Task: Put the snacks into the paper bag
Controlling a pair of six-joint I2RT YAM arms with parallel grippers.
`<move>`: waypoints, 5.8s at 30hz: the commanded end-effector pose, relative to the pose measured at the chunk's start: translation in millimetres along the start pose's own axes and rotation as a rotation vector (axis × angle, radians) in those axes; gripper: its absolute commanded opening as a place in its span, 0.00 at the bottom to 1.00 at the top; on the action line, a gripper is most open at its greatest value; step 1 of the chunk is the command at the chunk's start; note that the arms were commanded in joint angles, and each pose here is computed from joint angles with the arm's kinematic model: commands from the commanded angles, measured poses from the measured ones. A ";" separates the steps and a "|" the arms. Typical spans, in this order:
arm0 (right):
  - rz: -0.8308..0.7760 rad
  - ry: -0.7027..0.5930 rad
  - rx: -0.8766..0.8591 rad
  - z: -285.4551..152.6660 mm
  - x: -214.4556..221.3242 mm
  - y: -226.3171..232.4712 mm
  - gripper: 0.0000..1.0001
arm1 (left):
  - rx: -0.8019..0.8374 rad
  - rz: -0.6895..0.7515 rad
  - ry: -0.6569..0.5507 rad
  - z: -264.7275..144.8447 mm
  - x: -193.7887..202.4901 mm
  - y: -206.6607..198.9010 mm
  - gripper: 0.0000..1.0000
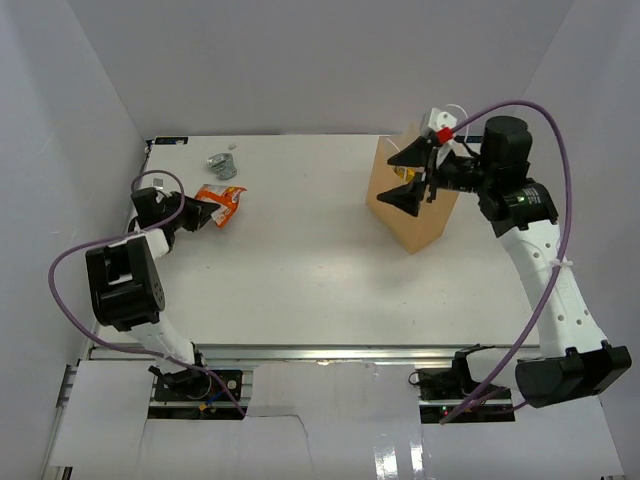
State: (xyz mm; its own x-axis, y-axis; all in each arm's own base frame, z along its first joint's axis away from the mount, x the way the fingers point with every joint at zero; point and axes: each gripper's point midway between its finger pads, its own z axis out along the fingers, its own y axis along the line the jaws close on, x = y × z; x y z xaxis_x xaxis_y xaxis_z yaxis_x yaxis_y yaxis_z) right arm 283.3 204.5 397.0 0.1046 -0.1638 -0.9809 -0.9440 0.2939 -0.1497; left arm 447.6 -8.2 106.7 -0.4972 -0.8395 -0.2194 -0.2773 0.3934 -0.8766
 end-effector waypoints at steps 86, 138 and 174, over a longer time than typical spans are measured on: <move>-0.233 0.313 0.584 -70.6 50.8 -173.0 0.39 | -0.275 0.432 -0.086 -70.6 59.8 -56.7 0.98; -0.021 0.073 0.076 -27.5 -11.6 -28.4 0.94 | 0.119 0.424 0.073 72.2 6.7 -65.0 0.00; 0.774 0.299 -0.303 148.7 102.7 145.0 0.35 | 0.590 0.396 0.212 -154.3 254.5 -141.3 0.01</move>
State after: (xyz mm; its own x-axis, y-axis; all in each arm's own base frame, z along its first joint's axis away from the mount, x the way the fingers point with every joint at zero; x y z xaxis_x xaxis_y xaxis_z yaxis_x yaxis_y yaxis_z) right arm 211.3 367.5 236.6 -0.6816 -0.2963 -0.6691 -0.7315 0.2507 0.6341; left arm 230.8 -218.9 222.7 -0.6589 -0.5449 -0.5186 0.3831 0.3503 -0.8547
